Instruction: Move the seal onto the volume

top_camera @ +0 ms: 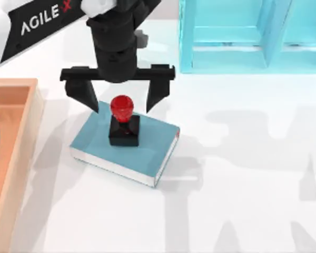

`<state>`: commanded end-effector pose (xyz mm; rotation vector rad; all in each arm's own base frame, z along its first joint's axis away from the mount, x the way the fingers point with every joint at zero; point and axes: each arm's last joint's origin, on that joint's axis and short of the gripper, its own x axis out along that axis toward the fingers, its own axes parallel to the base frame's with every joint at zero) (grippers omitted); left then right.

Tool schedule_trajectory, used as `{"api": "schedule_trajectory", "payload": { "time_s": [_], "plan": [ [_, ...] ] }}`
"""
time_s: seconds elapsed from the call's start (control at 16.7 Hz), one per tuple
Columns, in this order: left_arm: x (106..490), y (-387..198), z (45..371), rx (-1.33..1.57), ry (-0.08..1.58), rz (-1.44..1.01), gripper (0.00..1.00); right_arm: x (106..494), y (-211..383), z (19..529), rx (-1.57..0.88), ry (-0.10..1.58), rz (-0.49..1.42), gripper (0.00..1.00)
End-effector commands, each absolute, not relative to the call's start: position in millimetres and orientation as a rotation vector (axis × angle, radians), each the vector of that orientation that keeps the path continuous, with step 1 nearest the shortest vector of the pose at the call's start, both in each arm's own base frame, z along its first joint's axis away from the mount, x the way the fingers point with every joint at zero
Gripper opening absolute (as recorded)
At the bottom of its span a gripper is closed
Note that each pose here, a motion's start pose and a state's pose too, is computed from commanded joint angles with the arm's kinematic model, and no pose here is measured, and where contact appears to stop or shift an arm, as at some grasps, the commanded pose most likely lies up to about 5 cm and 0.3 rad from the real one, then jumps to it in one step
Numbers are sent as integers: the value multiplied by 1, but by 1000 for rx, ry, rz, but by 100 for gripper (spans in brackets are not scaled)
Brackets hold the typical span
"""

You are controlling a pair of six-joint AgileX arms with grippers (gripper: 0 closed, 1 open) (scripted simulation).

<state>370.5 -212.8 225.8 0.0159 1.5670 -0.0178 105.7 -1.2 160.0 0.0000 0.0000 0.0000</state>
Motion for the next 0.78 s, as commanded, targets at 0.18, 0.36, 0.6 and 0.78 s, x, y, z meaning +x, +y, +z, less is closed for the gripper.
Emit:
{"api": "schedule_trajectory", "payload": {
  "time_s": [0.18, 0.36, 0.6, 0.78],
  "plan": [
    [371, -213, 226, 16, 1567, -18, 100, 106, -1, 160, 0, 0, 0, 100],
    [371, -212, 226, 15, 1569, -16, 100, 106, -1, 160, 0, 0, 0, 100],
    [372, -213, 246, 15, 1567, -17, 100, 106, -1, 160, 0, 0, 0, 100],
    [371, -212, 256, 15, 1567, -17, 100, 106, -1, 160, 0, 0, 0, 100]
  ]
}}
